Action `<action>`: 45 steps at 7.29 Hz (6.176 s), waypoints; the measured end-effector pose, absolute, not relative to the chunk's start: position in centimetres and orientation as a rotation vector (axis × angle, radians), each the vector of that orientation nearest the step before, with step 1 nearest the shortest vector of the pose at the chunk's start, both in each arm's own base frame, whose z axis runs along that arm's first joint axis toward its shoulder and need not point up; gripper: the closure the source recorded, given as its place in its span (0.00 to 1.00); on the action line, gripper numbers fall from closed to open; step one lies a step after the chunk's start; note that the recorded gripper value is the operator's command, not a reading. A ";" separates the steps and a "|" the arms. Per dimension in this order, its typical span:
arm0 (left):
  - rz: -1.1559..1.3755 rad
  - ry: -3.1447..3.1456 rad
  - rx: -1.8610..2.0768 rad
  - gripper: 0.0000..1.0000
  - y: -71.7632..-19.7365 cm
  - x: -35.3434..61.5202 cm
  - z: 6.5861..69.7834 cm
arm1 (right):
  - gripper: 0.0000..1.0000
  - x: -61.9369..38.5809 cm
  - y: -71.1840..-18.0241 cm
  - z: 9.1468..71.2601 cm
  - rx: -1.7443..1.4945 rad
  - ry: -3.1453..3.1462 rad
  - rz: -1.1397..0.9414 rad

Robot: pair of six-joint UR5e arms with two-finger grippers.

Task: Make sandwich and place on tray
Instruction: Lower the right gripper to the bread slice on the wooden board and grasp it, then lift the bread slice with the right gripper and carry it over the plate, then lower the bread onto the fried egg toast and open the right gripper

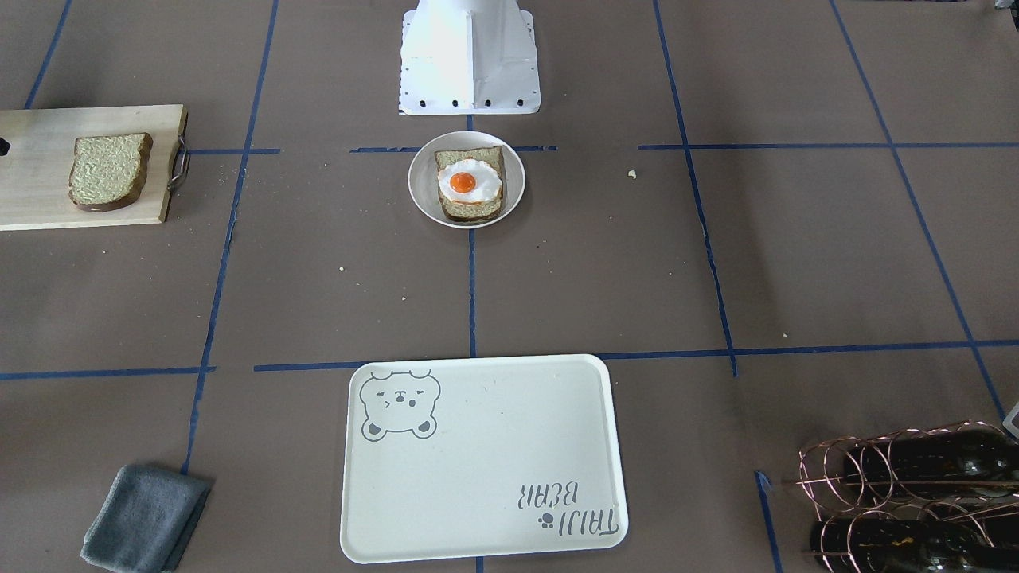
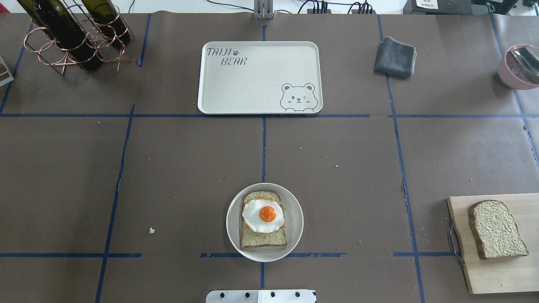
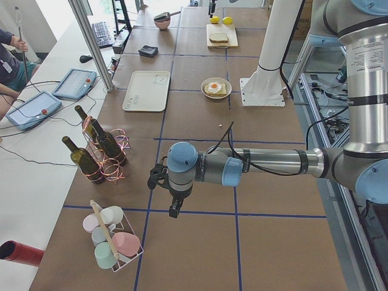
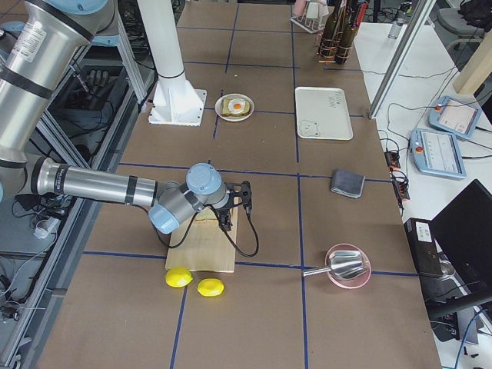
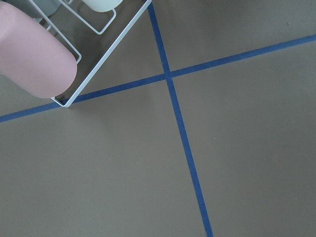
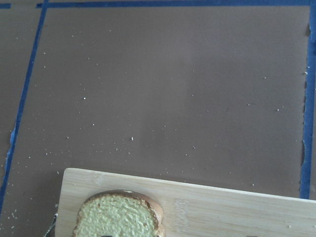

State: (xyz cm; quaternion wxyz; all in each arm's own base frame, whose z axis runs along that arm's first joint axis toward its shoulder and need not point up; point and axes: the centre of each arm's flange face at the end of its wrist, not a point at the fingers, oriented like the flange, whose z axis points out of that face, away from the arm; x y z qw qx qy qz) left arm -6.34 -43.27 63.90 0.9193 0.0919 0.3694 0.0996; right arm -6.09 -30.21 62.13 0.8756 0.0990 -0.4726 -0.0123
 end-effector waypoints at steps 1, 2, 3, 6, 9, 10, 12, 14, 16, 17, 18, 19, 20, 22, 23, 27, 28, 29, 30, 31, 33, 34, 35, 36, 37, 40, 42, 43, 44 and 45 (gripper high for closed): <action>0.205 0.760 0.189 0.00 -43.2 -6.3 63.9 | 0.23 -8.2 -29.7 63.0 0.211 -0.986 -0.008; 0.205 0.760 0.188 0.00 -43.2 -6.3 63.9 | 0.26 -10.3 -29.3 63.4 0.209 -0.980 -0.005; 0.205 0.760 0.188 0.00 -43.2 -6.3 63.9 | 0.27 -12.0 -29.1 63.5 0.201 -0.973 -0.002; 0.206 0.761 0.190 0.00 -43.2 -6.3 63.9 | 0.34 -15.8 -28.4 63.5 0.192 -0.953 0.003; 0.208 0.768 0.192 0.00 -43.2 -6.3 63.7 | 0.34 -16.4 -27.8 64.2 0.192 -0.963 -0.007; 0.208 0.772 0.193 0.00 -43.2 -6.2 63.7 | 0.35 -16.3 -27.7 64.6 0.190 -0.962 -0.007; 0.208 0.774 0.193 0.00 -43.2 -6.2 63.6 | 0.51 -16.1 -27.5 65.4 0.190 -0.962 -0.007; 0.208 0.774 0.193 0.00 -43.2 -6.2 63.6 | 1.00 -16.1 -27.5 65.5 0.194 -0.967 -0.009; 0.208 0.774 0.193 0.00 -43.2 -6.2 63.7 | 1.00 -16.1 -27.4 65.5 0.196 -0.968 -0.012; 0.208 0.774 0.193 0.00 -43.2 -6.2 63.7 | 1.00 -16.0 -27.4 65.5 0.198 -0.968 -0.017; 0.208 0.774 0.193 0.00 -43.2 -6.2 63.7 | 1.00 -16.0 -27.4 65.5 0.203 -0.972 -0.023; 0.208 0.774 0.192 0.00 -43.2 -6.2 63.7 | 1.00 -15.9 -27.2 65.4 0.210 -0.982 -0.030; 0.207 0.774 0.192 0.00 -43.2 -6.2 63.7 | 1.00 -15.6 -27.0 65.2 0.220 -1.001 -0.040; 0.206 0.774 0.190 0.00 -43.2 -6.2 63.8 | 1.00 -15.4 -26.3 64.6 0.224 -1.057 -0.074; 0.205 0.774 0.188 0.00 -43.2 -6.2 63.9 | 1.00 -15.4 -26.2 64.3 0.220 -1.075 -0.085; 0.202 0.775 0.182 0.00 -43.0 -6.3 64.2 | 1.00 -13.6 -27.9 58.7 0.208 -1.240 -0.114; 0.202 0.775 0.180 0.00 -43.0 -6.3 64.3 | 1.00 -13.5 -29.2 56.6 0.225 -1.289 -0.134; 0.201 0.775 0.178 0.00 -42.9 -6.3 64.4 | 1.00 -14.3 -31.3 54.3 0.259 -1.331 -0.158; 0.200 0.776 0.175 0.00 -42.8 -6.3 64.5 | 1.00 -15.7 -33.5 51.8 0.288 -1.371 -0.173; 0.198 0.776 0.173 0.00 -42.7 -6.3 64.6 | 1.00 -17.8 -35.7 48.8 0.298 -1.419 -0.178; 0.195 0.776 0.169 0.00 -42.5 -6.3 64.8 | 1.00 -24.1 -39.0 41.9 0.268 -1.496 -0.163; 0.195 0.776 0.168 0.00 -42.5 -6.3 64.8 | 1.00 -28.5 -39.3 38.8 0.262 -1.523 -0.138; 0.195 0.776 0.167 0.00 -42.5 -6.3 64.8 | 1.00 -32.8 -38.5 36.5 0.272 -1.542 -0.119; 0.195 0.777 0.167 0.00 -42.5 -6.3 64.8 | 1.00 -36.8 -37.3 34.5 0.284 -1.552 -0.105; 0.196 0.777 0.168 0.00 -42.5 -6.2 64.8 | 1.00 -40.9 -36.1 32.0 0.295 -1.551 -0.089; 0.197 0.778 0.168 0.00 -42.5 -6.2 64.8 | 1.00 -48.4 -32.7 28.4 0.302 -1.512 -0.057; 0.197 0.778 0.169 0.00 -42.5 -6.2 64.8 | 1.00 -50.7 -32.7 29.2 0.301 -1.480 -0.048; 0.198 0.778 0.170 0.00 -42.5 -6.2 64.7 | 1.00 -51.6 -33.0 29.3 0.302 -1.470 -0.043; 0.199 0.777 0.172 0.00 -42.6 -6.2 64.7 | 0.70 -52.1 -33.2 29.4 0.302 -1.464 -0.037; 0.200 0.777 0.174 0.00 -42.6 -6.2 64.6 | 0.01 -52.6 -33.2 29.8 0.299 -1.454 -0.033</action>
